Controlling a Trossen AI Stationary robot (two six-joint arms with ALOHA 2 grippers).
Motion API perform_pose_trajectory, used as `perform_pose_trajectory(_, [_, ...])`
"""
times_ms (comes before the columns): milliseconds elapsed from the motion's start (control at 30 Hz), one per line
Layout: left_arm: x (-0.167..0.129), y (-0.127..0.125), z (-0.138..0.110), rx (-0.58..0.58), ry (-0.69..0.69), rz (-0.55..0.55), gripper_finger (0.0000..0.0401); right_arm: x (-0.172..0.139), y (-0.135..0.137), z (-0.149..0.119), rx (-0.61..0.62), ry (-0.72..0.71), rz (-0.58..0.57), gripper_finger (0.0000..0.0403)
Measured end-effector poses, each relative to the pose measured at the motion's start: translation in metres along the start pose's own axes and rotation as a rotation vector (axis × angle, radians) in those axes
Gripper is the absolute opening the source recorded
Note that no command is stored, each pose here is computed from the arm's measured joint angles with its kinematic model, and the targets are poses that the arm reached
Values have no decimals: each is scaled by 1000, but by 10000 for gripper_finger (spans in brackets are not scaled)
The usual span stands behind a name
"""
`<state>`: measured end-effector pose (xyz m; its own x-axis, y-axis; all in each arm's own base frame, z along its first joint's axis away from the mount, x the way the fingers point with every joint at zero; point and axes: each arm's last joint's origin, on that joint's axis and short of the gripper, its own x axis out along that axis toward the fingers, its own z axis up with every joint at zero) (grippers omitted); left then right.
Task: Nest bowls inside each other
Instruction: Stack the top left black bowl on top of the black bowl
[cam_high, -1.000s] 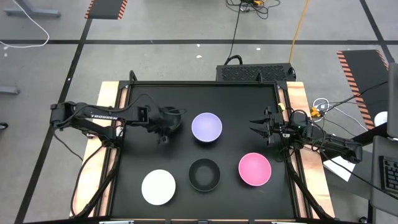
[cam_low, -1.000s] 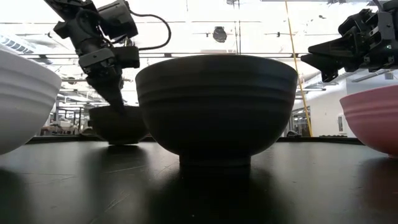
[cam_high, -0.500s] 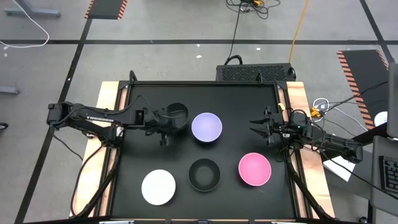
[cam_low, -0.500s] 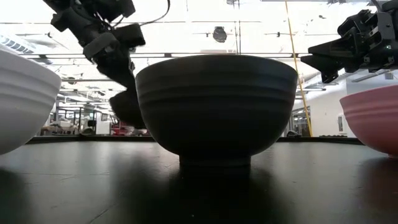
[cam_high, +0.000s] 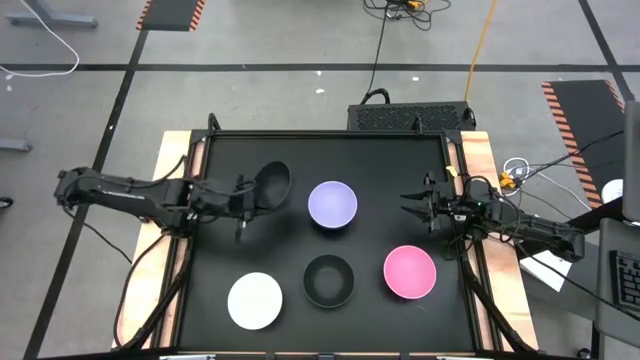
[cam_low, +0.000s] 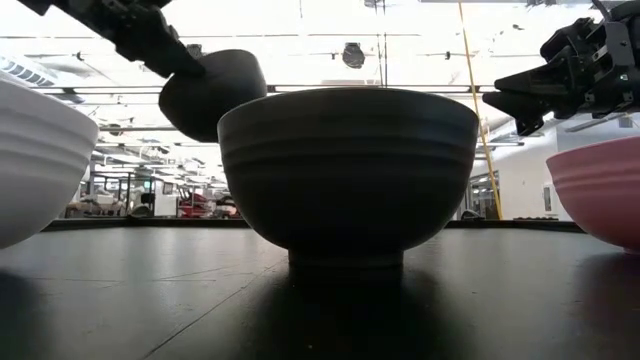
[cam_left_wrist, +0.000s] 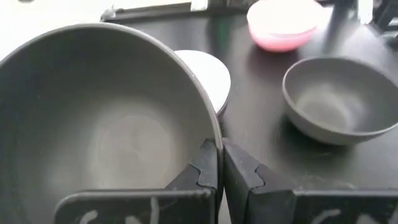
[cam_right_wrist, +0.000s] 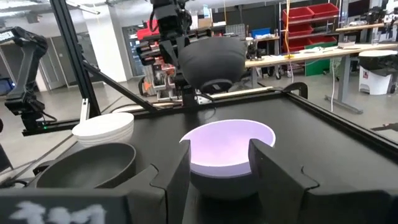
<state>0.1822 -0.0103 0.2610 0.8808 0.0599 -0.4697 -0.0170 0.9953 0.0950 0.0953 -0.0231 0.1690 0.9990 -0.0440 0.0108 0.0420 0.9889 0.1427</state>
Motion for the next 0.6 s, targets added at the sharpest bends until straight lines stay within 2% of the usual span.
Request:
perform_pose_trajectory(200, [-2, -16, -11, 9, -108, -91, 5, 0, 0, 0, 11, -1, 0, 153])
perform_pose_trajectory(600, [-2, -53, -3, 39, -181, -299, 5, 0, 0, 0, 18, -3, -3, 153])
